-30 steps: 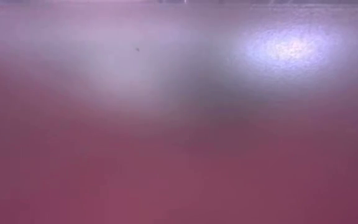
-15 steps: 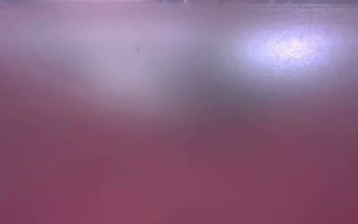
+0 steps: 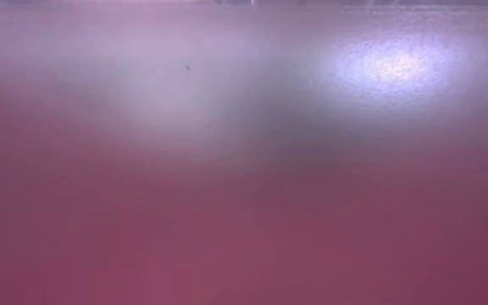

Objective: Pick & Place Office items
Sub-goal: Put the left pink charger adapter into the red bin

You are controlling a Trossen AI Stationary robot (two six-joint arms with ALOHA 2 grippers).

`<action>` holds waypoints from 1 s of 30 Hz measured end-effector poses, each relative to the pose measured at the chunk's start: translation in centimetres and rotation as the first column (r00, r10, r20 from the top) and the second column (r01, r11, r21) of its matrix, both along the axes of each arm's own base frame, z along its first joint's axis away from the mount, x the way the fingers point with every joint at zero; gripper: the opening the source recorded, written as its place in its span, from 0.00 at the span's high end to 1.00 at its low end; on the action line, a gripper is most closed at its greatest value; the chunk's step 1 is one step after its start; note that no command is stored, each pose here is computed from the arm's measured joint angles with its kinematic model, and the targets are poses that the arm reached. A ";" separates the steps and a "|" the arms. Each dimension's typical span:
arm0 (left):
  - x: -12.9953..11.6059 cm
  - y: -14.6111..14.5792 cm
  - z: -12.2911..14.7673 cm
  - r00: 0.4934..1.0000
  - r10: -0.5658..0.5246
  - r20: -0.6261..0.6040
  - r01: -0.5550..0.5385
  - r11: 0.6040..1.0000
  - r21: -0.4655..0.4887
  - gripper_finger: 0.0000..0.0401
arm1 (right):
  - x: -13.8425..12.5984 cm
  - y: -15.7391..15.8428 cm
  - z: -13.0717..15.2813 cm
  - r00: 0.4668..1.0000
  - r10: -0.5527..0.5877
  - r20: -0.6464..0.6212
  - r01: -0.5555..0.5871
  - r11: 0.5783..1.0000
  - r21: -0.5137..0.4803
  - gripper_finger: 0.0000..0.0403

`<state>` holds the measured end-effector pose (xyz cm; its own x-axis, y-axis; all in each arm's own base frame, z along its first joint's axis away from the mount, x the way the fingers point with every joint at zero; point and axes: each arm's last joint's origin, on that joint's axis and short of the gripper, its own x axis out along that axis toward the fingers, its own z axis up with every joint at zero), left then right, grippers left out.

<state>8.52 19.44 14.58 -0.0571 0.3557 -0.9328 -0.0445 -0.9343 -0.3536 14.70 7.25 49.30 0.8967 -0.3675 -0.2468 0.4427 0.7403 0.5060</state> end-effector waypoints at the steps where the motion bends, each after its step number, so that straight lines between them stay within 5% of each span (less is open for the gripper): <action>1: 0.1 0.0 0.0 1.000 -0.002 -0.004 0.002 1.000 0.005 0.56 | 0.0 0.0 0.0 1.000 0.000 0.000 0.000 1.000 0.000 0.30; 20: 0.7 -0.3 0.2 0.998 -0.061 -0.034 0.062 0.998 0.009 0.84 | -0.3 0.4 0.0 1.000 0.020 0.002 -0.020 1.000 -0.006 0.30; 30: 0.9 -1.9 0.9 0.982 -0.186 -0.036 0.183 0.981 -0.064 0.83 | -0.3 0.4 0.0 1.000 0.017 0.001 -0.017 1.000 -0.009 0.30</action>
